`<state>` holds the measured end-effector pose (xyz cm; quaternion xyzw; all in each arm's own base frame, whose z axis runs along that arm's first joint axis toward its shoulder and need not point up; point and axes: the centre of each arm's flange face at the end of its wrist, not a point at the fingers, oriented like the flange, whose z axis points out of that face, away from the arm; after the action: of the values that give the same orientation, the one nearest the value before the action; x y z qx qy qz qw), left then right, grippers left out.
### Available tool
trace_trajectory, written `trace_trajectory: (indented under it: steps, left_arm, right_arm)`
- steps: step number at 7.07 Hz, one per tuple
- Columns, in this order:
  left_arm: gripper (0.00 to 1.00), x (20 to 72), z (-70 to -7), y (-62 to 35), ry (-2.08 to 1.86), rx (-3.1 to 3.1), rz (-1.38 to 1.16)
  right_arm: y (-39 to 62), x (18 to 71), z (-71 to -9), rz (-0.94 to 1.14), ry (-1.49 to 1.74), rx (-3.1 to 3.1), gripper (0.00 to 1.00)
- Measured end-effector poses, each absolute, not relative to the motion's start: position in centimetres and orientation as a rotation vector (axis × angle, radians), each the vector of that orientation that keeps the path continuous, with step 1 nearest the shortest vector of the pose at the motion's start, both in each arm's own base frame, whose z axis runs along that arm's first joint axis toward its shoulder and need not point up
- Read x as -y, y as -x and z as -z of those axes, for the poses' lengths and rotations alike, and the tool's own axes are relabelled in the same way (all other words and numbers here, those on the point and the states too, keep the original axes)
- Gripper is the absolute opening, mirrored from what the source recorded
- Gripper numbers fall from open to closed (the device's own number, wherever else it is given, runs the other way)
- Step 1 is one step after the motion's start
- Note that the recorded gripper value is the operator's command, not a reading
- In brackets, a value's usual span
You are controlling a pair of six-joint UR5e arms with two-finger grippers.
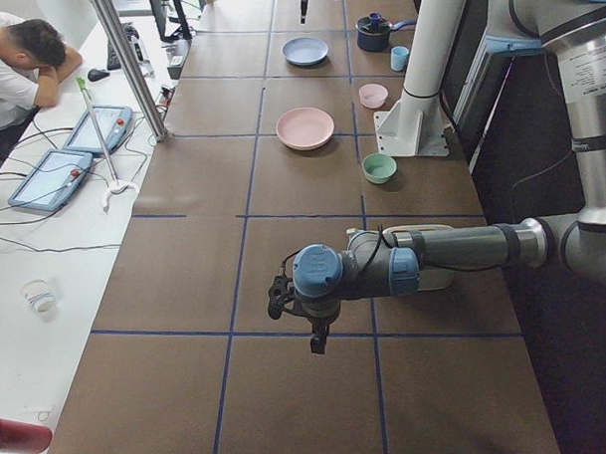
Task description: Stack three plates with pink and blue
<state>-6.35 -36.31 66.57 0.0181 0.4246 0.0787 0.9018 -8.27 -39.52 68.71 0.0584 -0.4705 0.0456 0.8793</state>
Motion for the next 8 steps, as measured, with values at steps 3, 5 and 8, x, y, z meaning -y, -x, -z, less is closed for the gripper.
trace_trajectory:
  steps: [3, 5, 8]
  left_arm:
    - [1.0, 36.3, -66.3, 6.4, -0.043, -0.876, -0.164]
    - [1.0, 36.3, -66.3, 6.4, -0.045, -0.876, -0.167]
    - [1.0, 36.3, -66.1, 6.4, -0.047, -0.876, -0.167]
  right_arm:
    - [12.7, 38.4, -69.2, -0.121, -0.098, 0.997, 0.48]
    - [13.7, 39.3, -68.7, -0.116, -0.101, 1.003, 0.23]
    - [14.3, 39.6, -68.5, -0.109, -0.097, 1.003, 0.0]
